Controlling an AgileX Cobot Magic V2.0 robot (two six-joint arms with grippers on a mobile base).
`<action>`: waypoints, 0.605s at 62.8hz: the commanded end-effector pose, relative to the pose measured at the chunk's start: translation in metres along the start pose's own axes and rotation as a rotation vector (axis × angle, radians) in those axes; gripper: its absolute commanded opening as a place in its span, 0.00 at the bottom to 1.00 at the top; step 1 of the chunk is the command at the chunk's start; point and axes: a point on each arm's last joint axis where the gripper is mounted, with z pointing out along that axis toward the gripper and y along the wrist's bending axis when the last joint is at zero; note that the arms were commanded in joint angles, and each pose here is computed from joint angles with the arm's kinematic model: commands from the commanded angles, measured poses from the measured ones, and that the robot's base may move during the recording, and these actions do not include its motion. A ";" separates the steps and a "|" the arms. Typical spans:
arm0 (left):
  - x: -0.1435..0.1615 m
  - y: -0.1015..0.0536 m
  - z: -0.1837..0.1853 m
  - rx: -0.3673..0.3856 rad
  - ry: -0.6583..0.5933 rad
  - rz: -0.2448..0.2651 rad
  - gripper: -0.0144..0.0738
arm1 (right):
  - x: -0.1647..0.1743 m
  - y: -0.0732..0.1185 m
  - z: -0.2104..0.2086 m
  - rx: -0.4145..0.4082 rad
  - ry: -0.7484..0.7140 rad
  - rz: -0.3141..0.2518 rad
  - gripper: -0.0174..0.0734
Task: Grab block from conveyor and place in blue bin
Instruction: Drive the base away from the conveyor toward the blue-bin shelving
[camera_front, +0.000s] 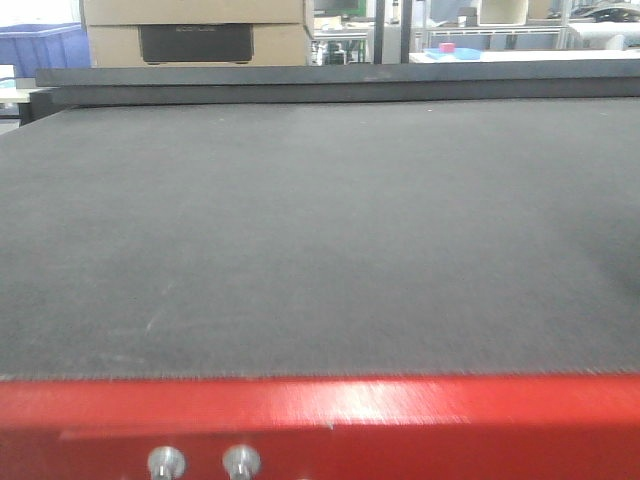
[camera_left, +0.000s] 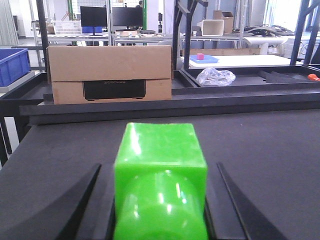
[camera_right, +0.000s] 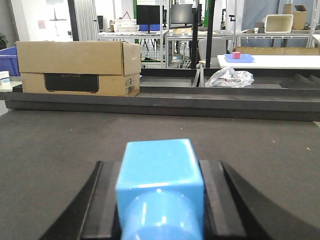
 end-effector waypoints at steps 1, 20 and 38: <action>-0.003 -0.001 -0.001 0.006 -0.022 -0.002 0.04 | -0.002 0.000 -0.002 0.002 -0.021 -0.009 0.01; -0.003 -0.001 -0.001 0.006 -0.022 -0.002 0.04 | -0.002 0.000 -0.002 0.002 -0.021 -0.009 0.01; -0.003 -0.001 -0.001 0.006 -0.022 -0.002 0.04 | -0.002 0.000 -0.002 0.002 -0.021 -0.009 0.01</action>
